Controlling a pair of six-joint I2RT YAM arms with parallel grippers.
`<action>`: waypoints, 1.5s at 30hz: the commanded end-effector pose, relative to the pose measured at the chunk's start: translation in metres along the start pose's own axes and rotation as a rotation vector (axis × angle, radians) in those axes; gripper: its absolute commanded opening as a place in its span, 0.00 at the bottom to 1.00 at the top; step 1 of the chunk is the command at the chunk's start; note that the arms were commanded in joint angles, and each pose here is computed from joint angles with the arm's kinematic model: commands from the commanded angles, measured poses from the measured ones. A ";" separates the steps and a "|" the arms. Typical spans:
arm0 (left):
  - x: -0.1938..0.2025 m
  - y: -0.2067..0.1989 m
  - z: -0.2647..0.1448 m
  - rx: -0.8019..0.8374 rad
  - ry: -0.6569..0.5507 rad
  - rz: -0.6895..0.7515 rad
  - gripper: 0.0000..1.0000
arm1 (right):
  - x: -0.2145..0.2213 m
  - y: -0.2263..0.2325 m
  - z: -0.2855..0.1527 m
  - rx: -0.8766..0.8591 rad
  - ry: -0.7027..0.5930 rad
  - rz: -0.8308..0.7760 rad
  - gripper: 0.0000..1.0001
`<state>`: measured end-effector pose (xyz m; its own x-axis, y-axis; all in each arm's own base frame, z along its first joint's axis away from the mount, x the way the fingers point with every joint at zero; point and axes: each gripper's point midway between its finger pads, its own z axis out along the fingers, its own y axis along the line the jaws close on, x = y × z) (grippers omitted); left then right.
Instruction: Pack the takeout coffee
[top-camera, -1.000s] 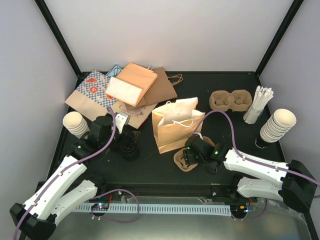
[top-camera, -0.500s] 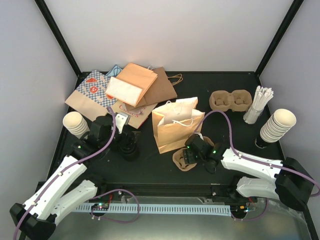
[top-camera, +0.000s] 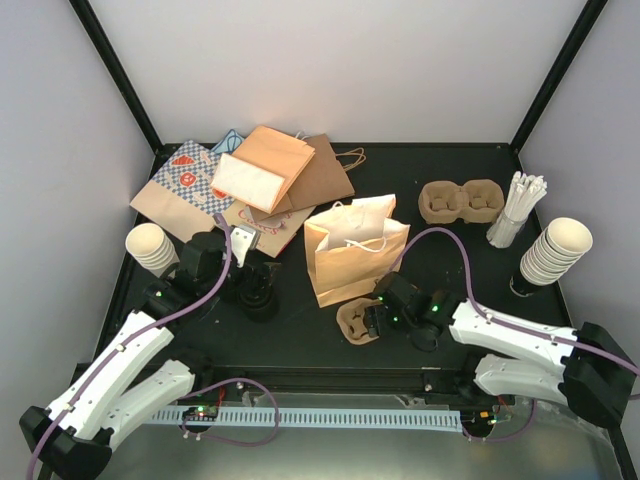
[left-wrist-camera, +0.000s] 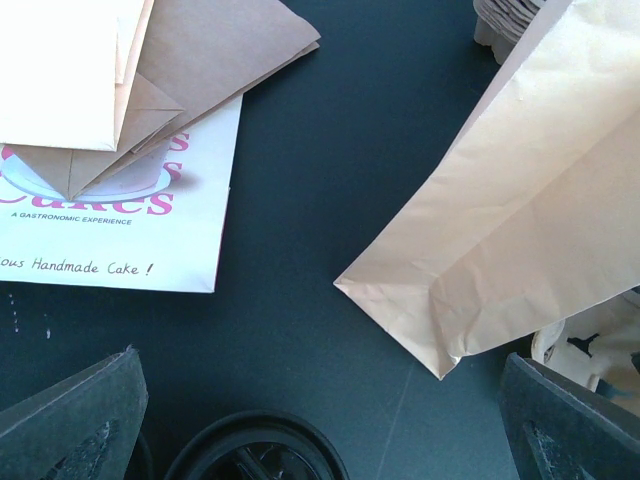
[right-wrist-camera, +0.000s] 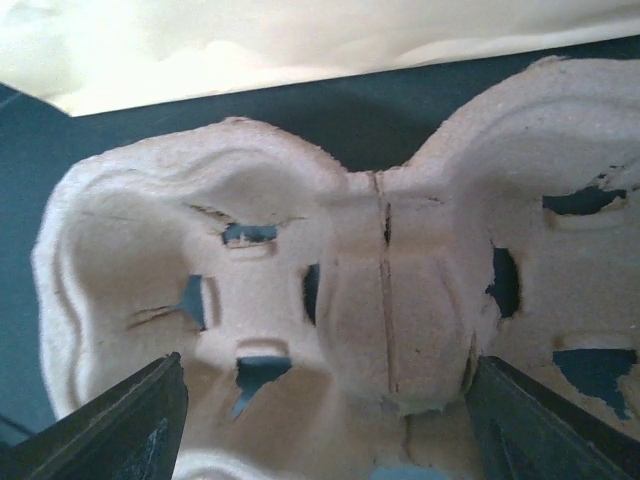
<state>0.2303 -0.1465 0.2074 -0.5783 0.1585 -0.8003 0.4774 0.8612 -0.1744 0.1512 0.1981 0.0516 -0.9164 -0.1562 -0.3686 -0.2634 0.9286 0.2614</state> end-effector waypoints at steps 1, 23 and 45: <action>-0.002 0.002 -0.001 -0.012 -0.008 0.007 0.99 | -0.005 0.021 -0.015 -0.078 0.003 0.014 0.79; -0.002 0.003 0.000 -0.014 -0.007 0.007 0.99 | -0.015 -0.009 0.001 0.181 0.046 -0.172 0.87; -0.001 0.004 0.000 -0.019 -0.001 0.006 0.99 | -0.016 -0.006 0.028 0.186 0.044 -0.173 0.61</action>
<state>0.2309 -0.1456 0.2072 -0.5780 0.1582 -0.8006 0.4731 0.8643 -0.1707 0.1726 0.2002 0.0272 -0.8850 -0.3381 -0.3200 -0.3615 0.9323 0.0147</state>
